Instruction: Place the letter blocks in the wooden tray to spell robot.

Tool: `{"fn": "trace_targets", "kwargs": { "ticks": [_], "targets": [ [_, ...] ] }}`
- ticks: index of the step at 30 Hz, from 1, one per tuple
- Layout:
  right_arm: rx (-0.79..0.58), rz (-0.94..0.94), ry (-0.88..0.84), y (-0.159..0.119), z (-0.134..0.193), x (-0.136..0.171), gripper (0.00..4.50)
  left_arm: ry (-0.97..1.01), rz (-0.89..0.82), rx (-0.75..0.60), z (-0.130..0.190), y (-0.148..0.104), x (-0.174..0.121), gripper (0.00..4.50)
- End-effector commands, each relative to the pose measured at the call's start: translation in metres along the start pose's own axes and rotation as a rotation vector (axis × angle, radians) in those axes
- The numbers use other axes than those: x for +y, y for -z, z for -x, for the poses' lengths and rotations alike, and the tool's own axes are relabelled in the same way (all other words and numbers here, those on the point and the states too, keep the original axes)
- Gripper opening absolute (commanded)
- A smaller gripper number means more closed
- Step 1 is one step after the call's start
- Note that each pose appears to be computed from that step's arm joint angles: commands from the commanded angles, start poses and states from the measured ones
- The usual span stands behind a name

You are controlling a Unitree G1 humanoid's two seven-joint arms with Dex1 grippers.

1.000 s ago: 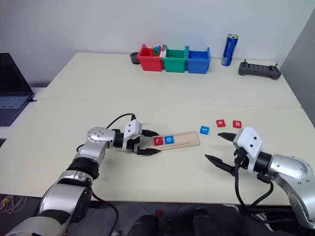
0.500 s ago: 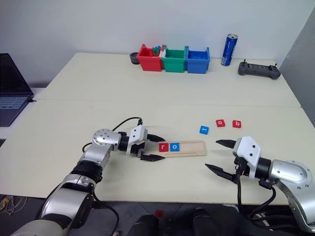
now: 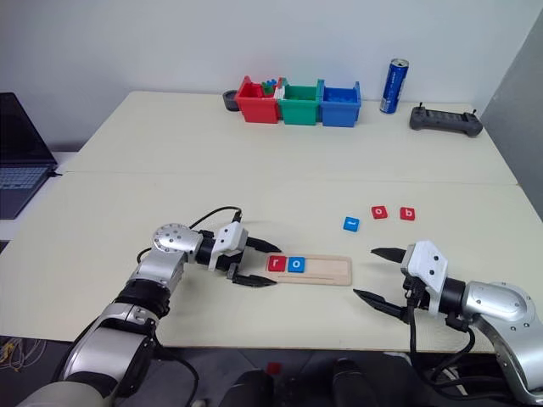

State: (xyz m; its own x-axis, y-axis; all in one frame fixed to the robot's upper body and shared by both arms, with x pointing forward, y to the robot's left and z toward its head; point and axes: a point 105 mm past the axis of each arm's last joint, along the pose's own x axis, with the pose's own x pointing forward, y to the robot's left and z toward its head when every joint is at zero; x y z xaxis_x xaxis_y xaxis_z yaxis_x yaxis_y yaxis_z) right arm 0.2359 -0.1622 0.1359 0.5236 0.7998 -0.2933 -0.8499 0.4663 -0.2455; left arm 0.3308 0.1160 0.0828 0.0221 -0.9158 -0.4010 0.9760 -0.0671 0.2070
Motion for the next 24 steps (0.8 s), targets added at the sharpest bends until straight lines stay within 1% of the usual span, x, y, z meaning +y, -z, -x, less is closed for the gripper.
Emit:
{"fn": "trace_targets", "kwargs": {
  "ticks": [1,6,18,24],
  "targets": [
    [-0.029,0.055,0.006,-0.0139,0.0066,-0.0042,4.5,-0.016,-0.035,-0.001,0.0045,-0.0035,0.0048,3.39],
    [-0.043,0.053,-0.007,-0.0183,0.0052,-0.0019,4.5,-0.012,-0.039,-0.009,0.0029,-0.0029,0.0031,3.39],
    [-0.043,0.046,-0.012,-0.0179,0.0048,-0.0011,4.5,-0.024,-0.033,0.003,0.0042,0.0003,0.0043,3.39],
    [-0.046,0.046,-0.012,-0.0182,0.0036,-0.0014,4.5,-0.035,-0.031,0.001,-0.0049,-0.0004,0.0078,3.39]
  ]
}}
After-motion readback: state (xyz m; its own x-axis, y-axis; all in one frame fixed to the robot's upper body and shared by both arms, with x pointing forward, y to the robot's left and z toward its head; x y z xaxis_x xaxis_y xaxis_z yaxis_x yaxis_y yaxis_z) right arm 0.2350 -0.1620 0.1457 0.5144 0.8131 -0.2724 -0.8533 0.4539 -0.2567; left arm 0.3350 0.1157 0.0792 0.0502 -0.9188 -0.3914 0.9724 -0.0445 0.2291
